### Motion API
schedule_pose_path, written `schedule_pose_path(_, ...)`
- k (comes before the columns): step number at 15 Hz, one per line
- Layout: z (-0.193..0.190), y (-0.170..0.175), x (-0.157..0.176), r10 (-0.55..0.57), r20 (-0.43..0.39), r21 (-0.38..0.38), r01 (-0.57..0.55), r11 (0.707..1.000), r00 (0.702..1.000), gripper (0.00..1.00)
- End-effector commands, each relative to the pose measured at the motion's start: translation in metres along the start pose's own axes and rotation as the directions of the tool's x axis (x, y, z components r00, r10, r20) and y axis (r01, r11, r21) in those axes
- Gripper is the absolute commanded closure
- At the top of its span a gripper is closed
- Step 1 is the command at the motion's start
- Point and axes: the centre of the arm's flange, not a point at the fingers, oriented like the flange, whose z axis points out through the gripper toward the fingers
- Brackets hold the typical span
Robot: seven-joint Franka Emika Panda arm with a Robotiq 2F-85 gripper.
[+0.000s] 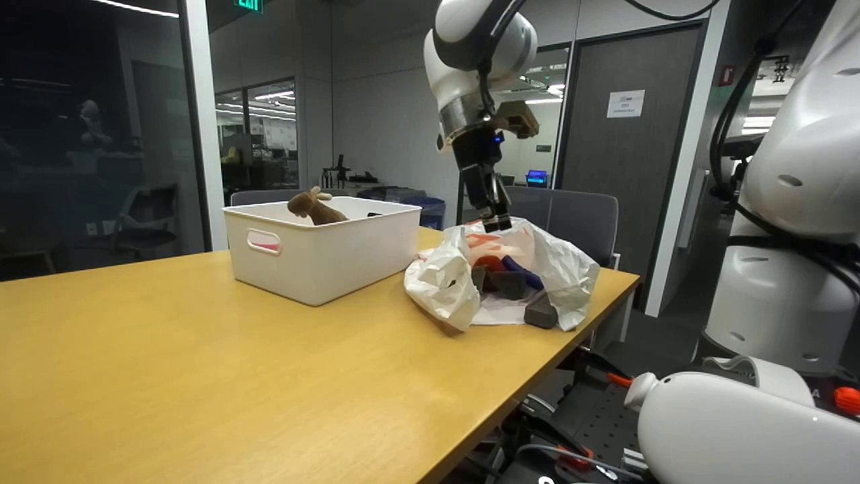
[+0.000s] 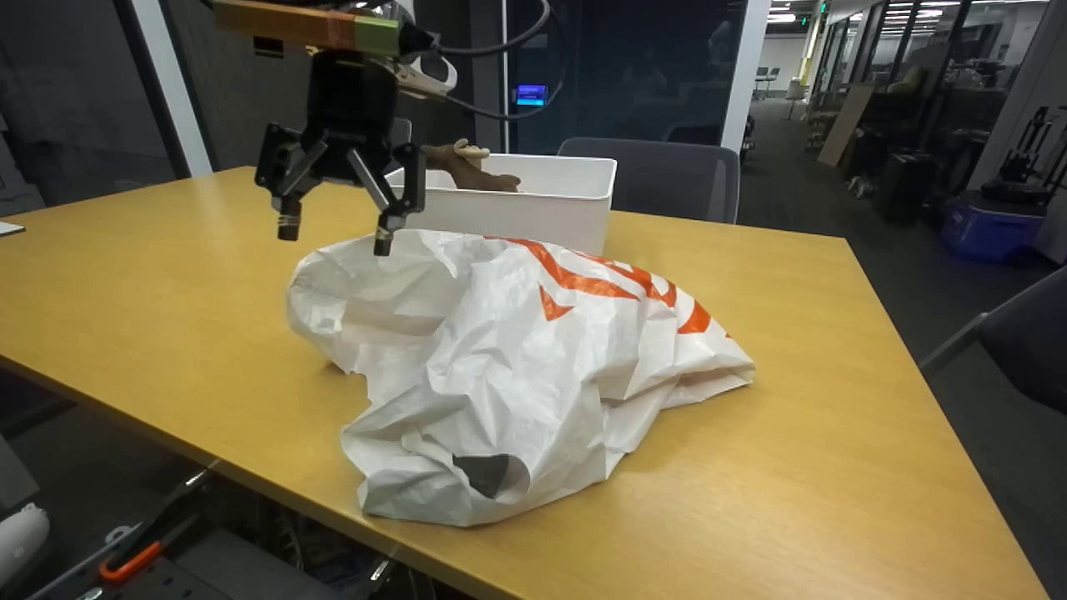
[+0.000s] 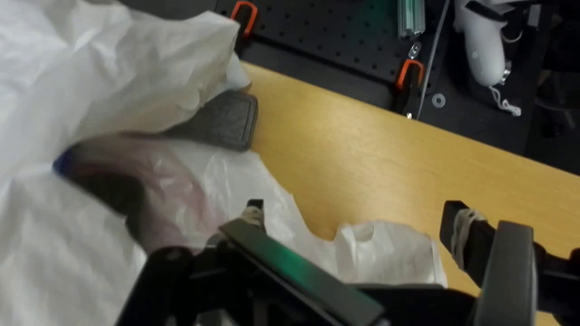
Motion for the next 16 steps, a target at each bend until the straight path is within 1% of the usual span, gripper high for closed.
schedule_pose_path(1,0.057,0.021,-0.027,0.032,0.005,0.088,-0.032,0.996,0.999,0.0)
schedule_pose_path(2,0.07,0.029,-0.024,0.055,-0.001,0.099,-0.054,0.994,0.999,0.0)
schedule_pose_path(4,0.09,0.047,-0.012,0.096,-0.07,0.092,-0.089,0.992,0.993,0.0)
schedule_pose_path(6,0.1,0.07,-0.002,0.159,-0.137,0.071,-0.15,0.986,0.978,0.0)
schedule_pose_path(8,0.102,0.091,0.003,0.219,-0.201,0.037,-0.216,0.976,0.955,0.0)
schedule_pose_path(9,0.098,0.101,0.003,0.254,-0.236,0.02,-0.257,0.966,0.938,0.0)
schedule_pose_path(12,0.098,0.124,0.01,0.316,-0.292,-0.019,-0.335,0.942,0.903,0.0)
schedule_pose_path(15,0.095,0.125,0.023,0.353,-0.386,-0.04,-0.398,0.917,0.852,0.0)
schedule_pose_path(16,0.095,0.124,0.03,0.353,-0.405,-0.045,-0.404,0.914,0.843,0.0)
